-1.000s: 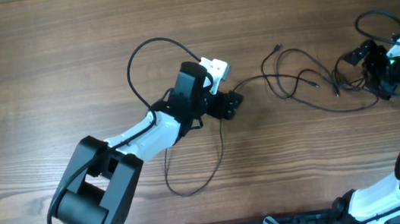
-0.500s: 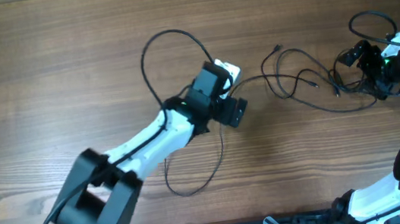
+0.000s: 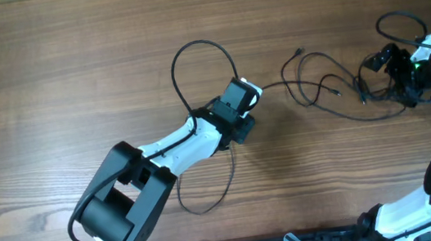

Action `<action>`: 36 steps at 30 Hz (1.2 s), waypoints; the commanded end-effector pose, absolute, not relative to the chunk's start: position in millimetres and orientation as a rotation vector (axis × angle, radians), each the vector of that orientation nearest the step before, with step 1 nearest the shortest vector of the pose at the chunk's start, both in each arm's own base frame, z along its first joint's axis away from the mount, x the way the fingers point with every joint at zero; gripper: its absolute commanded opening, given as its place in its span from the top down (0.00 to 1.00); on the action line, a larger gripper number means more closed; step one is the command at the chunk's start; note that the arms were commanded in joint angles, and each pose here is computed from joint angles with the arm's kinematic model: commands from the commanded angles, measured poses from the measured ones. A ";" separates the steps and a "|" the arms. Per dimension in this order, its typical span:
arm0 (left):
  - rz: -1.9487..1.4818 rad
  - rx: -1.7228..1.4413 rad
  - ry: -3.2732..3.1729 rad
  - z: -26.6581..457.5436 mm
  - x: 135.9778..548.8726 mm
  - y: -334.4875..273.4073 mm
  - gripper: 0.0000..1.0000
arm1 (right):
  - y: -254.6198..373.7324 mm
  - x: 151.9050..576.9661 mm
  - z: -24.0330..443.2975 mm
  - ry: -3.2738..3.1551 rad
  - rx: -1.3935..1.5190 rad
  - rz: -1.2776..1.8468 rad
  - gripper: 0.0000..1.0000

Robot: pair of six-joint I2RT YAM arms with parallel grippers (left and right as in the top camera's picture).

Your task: Untangle cables

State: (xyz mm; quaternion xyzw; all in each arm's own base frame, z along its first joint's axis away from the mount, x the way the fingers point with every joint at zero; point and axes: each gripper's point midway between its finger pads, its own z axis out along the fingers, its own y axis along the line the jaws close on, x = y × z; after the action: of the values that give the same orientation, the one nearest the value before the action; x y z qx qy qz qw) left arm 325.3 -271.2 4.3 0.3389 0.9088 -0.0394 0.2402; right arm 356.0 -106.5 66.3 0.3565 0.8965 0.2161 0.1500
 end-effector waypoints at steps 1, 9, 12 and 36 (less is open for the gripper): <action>0.287 0.658 2.348 57.4 385.7 -214.3 0.96 | -93.9 373.2 124.4 2.461 0.803 0.711 0.00; -0.095 -0.031 2.041 264.8 445.7 -76.7 0.96 | 5.7 372.6 186.0 2.451 0.304 0.714 0.00; -0.012 -0.171 2.016 269.9 452.3 -14.6 0.96 | 47.2 367.2 170.3 2.536 0.169 0.653 0.00; 0.265 -0.996 1.896 68.4 467.6 297.9 0.00 | 130.9 356.5 131.6 2.693 0.053 0.638 0.00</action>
State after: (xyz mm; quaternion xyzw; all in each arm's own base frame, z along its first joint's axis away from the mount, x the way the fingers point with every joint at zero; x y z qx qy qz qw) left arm 483.4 289.9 105.3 -0.3303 0.7811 0.1362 0.5121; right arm 357.3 130.1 138.6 0.0149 0.9533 0.2310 0.1941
